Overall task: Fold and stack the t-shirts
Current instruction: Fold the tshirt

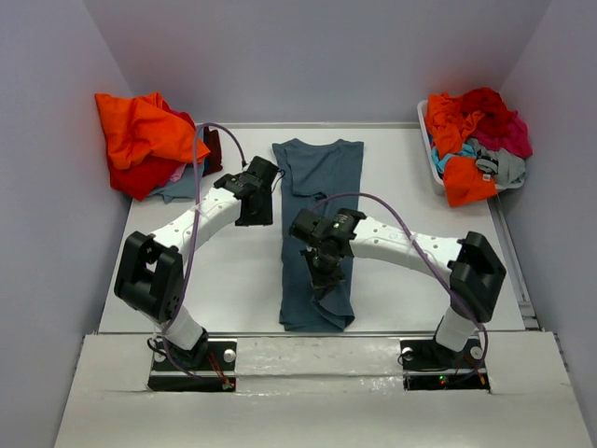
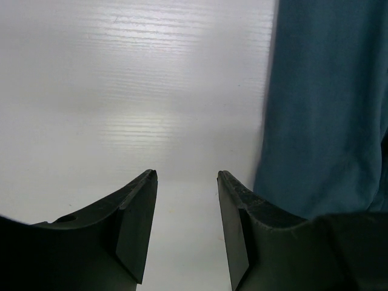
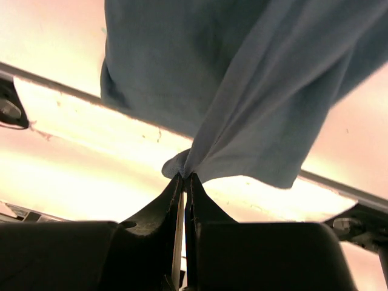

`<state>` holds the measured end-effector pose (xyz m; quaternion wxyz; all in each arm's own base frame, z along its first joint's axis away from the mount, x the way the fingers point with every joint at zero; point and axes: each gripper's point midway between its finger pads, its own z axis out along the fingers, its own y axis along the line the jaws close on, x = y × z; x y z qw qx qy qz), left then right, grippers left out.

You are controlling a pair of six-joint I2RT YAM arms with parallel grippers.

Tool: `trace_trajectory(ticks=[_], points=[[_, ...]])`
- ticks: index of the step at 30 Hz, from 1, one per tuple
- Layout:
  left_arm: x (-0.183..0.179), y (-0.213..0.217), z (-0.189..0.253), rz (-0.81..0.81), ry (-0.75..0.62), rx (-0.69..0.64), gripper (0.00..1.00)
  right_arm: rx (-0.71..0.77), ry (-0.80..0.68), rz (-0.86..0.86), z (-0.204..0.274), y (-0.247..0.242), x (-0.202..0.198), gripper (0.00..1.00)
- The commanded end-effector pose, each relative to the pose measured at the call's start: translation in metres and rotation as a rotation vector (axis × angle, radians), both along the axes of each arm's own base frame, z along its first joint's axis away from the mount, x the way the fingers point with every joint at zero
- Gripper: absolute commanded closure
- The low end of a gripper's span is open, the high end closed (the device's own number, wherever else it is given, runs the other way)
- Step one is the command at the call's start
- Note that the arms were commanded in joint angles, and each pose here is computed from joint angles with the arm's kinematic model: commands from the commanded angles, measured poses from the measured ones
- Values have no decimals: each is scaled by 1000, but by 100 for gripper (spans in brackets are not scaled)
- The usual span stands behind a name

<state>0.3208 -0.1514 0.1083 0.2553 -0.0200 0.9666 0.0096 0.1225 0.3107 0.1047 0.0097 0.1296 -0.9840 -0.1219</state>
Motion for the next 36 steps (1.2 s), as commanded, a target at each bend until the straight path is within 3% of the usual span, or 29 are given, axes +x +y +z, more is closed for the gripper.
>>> trace_trajectory(ticks=[1,22,36], points=[[2,1,4,-6,-15,-7,44,-18,-15,-41,18,-22,-14,93],[-5,-1,-9,-49,37,-1,45,-19,-56,-201,50,-69,-33,93],[-78,-51,-22,-297,189,-13,45,-32,-63,-241,49,-76,-34,93]])
